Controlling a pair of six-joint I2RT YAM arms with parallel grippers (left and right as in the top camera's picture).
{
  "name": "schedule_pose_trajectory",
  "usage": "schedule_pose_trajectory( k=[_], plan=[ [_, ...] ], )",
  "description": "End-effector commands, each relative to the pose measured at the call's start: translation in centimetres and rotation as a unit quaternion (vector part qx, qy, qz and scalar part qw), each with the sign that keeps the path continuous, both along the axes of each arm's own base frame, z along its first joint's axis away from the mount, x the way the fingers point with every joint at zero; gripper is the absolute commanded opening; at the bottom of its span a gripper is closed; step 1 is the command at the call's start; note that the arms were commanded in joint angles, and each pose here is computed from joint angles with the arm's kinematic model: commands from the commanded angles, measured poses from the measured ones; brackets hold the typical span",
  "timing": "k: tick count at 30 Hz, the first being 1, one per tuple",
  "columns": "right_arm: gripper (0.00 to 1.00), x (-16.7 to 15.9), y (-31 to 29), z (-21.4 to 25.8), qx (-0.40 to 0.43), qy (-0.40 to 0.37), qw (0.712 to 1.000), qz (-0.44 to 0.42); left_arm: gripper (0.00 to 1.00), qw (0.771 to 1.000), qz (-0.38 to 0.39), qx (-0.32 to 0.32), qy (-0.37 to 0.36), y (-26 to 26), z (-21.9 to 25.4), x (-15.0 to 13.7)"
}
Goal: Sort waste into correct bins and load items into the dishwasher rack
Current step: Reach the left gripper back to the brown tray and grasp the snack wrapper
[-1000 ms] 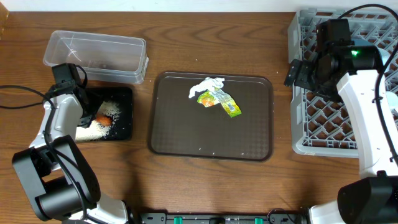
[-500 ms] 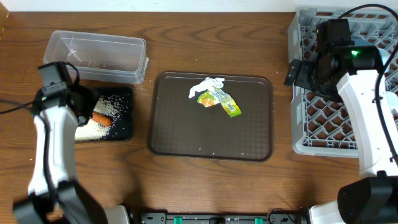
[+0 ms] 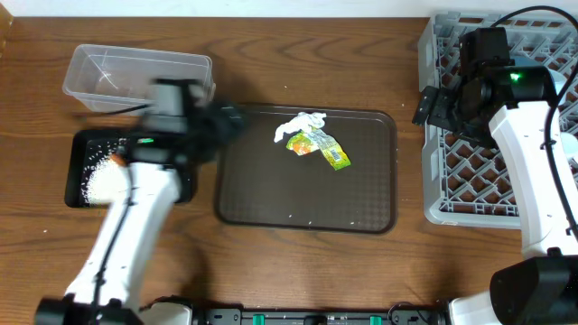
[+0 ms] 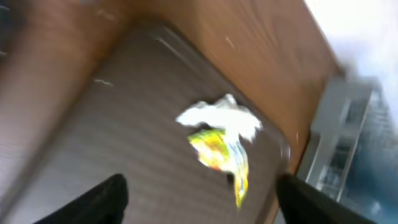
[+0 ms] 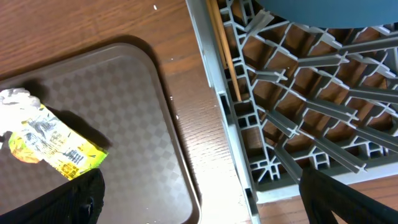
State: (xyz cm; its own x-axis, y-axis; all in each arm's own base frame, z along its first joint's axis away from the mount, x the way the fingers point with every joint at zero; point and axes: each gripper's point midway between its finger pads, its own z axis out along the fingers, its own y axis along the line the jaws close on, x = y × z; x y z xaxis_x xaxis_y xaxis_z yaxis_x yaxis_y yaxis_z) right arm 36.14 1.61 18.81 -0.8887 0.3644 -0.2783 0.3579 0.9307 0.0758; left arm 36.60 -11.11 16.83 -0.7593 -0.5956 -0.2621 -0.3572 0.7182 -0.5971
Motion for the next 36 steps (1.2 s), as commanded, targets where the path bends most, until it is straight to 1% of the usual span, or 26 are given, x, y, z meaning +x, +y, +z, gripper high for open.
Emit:
schedule_pose_trajectory(
  k=[1, 5, 6, 10, 13, 17, 20, 27, 30, 36],
  plan=[
    [0.99, 0.1, -0.4, 0.0, -0.002, 0.0, 1.0, -0.005, 0.87, 0.998, -0.032, 0.058, -0.013, -4.1, -1.7, 0.2],
    [0.99, 0.1, -0.4, 0.0, -0.002, 0.0, 1.0, -0.005, 0.9, 0.992, -0.076, 0.101, -0.029, -9.0, -4.4, 0.3],
    [0.99, 0.1, -0.4, 0.0, -0.002, 0.0, 1.0, -0.005, 0.92, 0.99, -0.085, 0.107, -0.029, -10.0, -5.2, 0.2],
    [0.99, 0.1, -0.4, 0.0, -0.002, 0.0, 1.0, -0.005, 0.95, 0.987, -0.114, 0.112, -0.011, -13.2, -8.4, -0.1],
    [0.99, 0.1, -0.4, 0.0, -0.002, 0.0, 1.0, -0.005, 0.95, 0.99, -0.091, 0.105, 0.019, -14.0, -10.5, 0.1],
    [0.99, 0.1, -0.4, 0.0, -0.002, 0.0, 1.0, -0.005, 0.95, 0.995, -0.059, 0.074, 0.045, -14.8, -12.1, 0.4],
    [0.99, 0.1, -0.4, 0.0, -0.002, 0.0, 1.0, -0.005, 0.95, 0.997, -0.049, 0.046, 0.049, -15.7, -12.2, 0.7],
    [0.99, 0.1, -0.4, 0.0, -0.002, 0.0, 1.0, -0.005, 0.95, 0.999, -0.029, 0.011, 0.043, -17.6, -11.7, 0.7],
    [0.99, 0.1, -0.4, 0.0, -0.002, 0.0, 1.0, -0.005, 0.9, 0.999, -0.014, 0.012, 0.046, -17.7, -12.1, 0.5],
    [0.99, 0.1, -0.4, 0.0, -0.002, 0.0, 1.0, -0.005, 0.9, 0.998, 0.004, 0.019, 0.068, -17.6, -14.3, 0.3]
  ],
)
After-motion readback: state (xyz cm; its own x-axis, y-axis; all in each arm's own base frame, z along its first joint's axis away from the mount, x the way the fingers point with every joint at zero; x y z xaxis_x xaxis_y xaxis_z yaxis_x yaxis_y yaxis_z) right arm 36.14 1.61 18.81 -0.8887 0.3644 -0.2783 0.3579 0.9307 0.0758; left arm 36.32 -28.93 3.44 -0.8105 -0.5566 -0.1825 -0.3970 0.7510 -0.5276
